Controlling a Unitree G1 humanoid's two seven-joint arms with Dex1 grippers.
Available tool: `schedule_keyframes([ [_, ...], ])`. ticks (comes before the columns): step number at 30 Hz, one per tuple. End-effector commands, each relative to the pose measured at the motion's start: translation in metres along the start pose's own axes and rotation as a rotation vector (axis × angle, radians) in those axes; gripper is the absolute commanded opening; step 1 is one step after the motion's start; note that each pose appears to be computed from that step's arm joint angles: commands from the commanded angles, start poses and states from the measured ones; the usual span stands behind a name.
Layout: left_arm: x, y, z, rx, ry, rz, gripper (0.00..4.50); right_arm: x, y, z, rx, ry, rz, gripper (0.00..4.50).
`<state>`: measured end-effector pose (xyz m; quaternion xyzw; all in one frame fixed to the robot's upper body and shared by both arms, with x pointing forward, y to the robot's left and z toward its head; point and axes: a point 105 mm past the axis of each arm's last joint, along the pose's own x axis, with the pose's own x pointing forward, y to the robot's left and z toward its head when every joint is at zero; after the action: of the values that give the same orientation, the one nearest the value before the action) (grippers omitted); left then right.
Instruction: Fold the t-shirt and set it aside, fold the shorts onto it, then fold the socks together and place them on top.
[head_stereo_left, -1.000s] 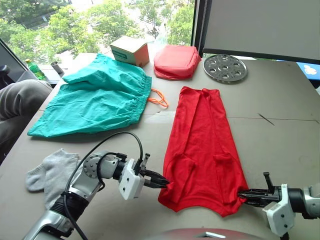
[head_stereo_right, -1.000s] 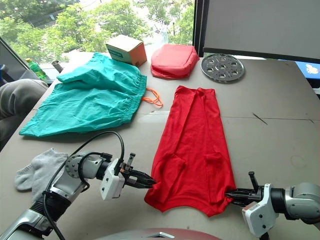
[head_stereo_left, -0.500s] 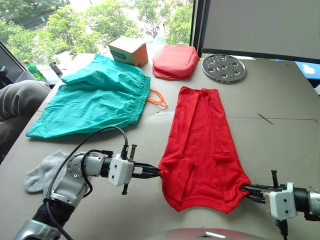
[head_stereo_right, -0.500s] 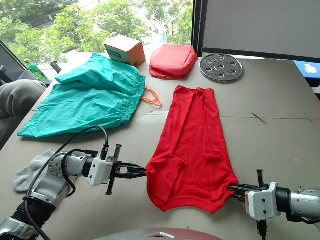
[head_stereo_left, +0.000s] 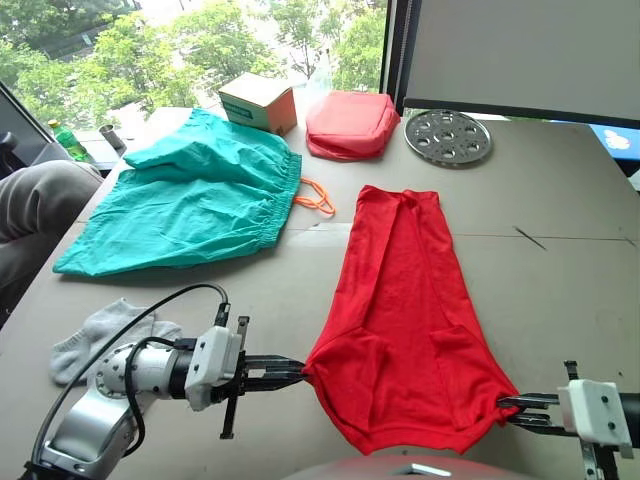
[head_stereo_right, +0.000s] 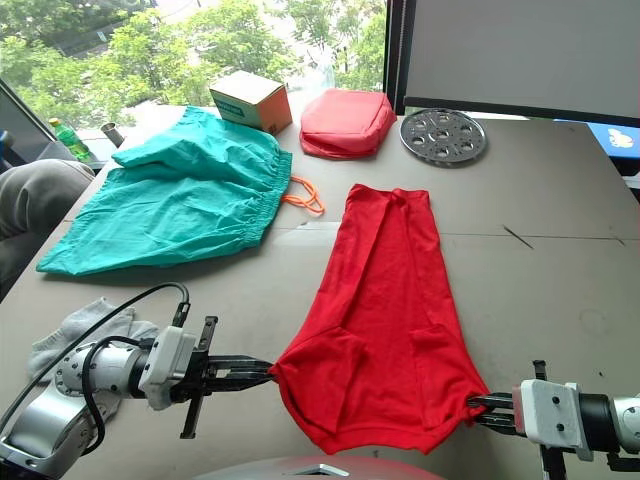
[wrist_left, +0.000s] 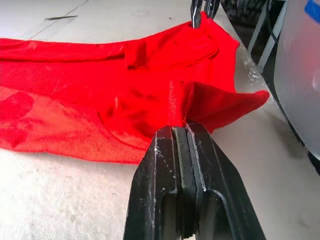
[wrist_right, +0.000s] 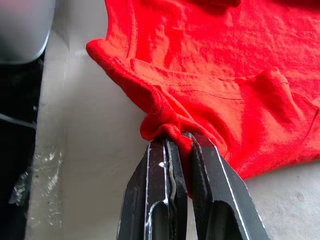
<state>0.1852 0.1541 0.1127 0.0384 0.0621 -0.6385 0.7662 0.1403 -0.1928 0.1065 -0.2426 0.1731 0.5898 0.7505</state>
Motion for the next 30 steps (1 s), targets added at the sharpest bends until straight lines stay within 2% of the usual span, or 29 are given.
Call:
schedule_keyframes([
  [1, 0.005, 0.023, 0.025, -0.122, -0.103, 0.083, 0.02, -0.005, -0.035, 0.02, 0.086, -0.096, -0.11, 0.06],
  [3, 0.006, 0.038, 0.034, -0.195, -0.144, 0.12, 0.02, -0.005, -0.053, 0.028, 0.131, -0.133, -0.14, 0.06],
  [8, 0.01, 0.1, 0.056, -0.254, -0.242, 0.302, 0.02, 0.001, -0.118, 0.039, 0.227, -0.132, -0.293, 0.06],
  [14, 0.019, 0.162, 0.063, -0.255, -0.227, 0.532, 0.02, 0.007, -0.209, 0.05, 0.313, -0.062, -0.615, 0.06],
  [16, 0.025, 0.177, 0.063, -0.272, -0.206, 0.571, 0.02, 0.013, -0.227, 0.058, 0.335, -0.064, -0.669, 0.06],
  [20, 0.045, 0.195, 0.061, -0.277, -0.149, 0.594, 0.02, 0.025, -0.247, 0.06, 0.35, -0.037, -0.734, 0.06],
  [23, 0.06, 0.203, 0.08, -0.24, -0.204, 0.554, 0.02, 0.03, -0.254, 0.055, 0.369, -0.017, -0.752, 0.06],
  [26, 0.07, 0.192, 0.107, -0.24, -0.3, 0.418, 0.02, 0.027, -0.259, 0.053, 0.367, -0.017, -0.771, 0.06],
  [30, 0.075, 0.173, 0.118, -0.217, -0.321, 0.269, 0.02, 0.02, -0.258, 0.055, 0.368, -0.045, -0.775, 0.06],
])
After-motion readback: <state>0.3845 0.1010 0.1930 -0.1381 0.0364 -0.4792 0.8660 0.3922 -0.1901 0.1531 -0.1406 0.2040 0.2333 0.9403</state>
